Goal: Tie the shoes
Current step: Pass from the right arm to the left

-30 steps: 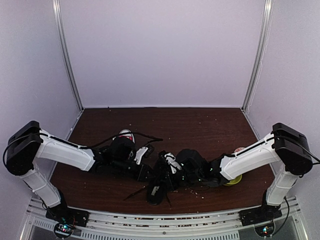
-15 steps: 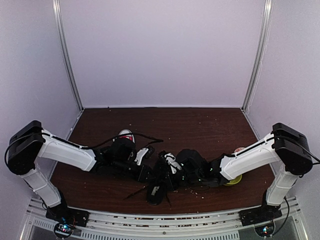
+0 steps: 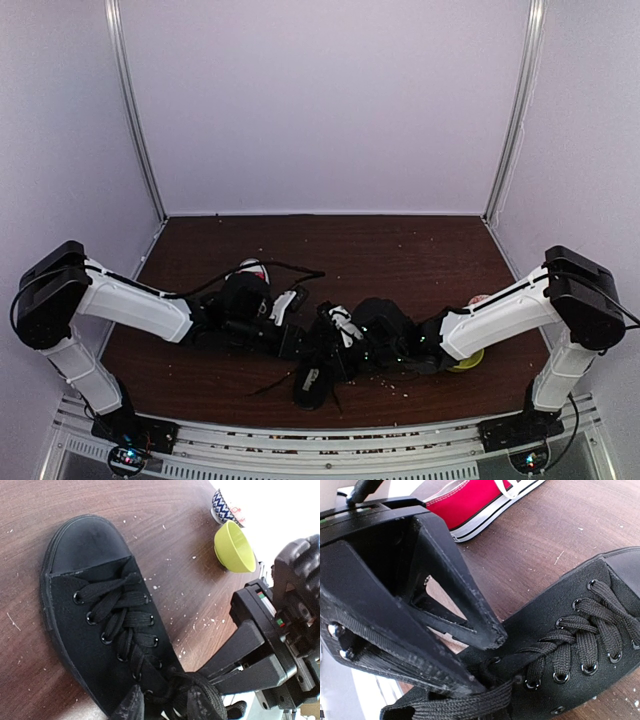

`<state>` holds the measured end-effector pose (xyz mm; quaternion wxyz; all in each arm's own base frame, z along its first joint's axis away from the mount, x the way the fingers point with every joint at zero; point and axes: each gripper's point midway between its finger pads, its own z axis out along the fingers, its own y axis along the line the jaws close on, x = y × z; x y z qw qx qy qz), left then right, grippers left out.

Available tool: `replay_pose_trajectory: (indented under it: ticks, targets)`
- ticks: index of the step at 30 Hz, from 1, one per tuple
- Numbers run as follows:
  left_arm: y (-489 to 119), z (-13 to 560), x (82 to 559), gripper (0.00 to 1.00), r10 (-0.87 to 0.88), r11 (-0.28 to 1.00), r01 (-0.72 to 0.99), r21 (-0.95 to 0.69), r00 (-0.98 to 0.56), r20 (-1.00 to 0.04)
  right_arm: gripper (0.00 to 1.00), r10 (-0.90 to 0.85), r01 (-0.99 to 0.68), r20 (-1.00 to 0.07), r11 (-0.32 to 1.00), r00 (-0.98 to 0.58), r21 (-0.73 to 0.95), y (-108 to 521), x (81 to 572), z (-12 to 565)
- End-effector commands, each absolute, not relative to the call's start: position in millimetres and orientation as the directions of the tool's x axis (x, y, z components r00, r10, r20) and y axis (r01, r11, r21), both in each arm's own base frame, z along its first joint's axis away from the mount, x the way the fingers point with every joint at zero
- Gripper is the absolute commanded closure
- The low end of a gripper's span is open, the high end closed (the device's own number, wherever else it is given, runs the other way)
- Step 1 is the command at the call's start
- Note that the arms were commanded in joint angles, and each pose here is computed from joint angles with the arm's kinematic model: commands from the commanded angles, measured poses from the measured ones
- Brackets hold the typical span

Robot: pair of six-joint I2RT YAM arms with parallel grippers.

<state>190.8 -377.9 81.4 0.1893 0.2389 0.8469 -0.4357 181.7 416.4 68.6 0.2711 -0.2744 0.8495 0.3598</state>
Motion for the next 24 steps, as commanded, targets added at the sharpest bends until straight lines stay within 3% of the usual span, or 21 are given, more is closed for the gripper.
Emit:
replay_pose_trajectory:
  ticks: [1, 14, 24]
  targets:
    - [-381, 85, 193, 0.66, 0.218, 0.479, 0.574, -0.664, -0.81, -0.544, 1.0, -0.269, -0.662, -0.666, 0.6, -0.696, 0.449, 417, 188, 69]
    - [-388, 80, 176, 0.68, 0.262, 0.38, 0.58, -0.72, -0.815, -0.517, 1.0, -0.267, -0.663, -0.668, 0.599, -0.694, 0.449, 416, 188, 72]
    - [-396, 77, 162, 0.79, 0.303, 0.307, 0.568, -0.763, -0.819, -0.488, 1.0, -0.266, -0.662, -0.67, 0.603, -0.693, 0.446, 415, 188, 72]
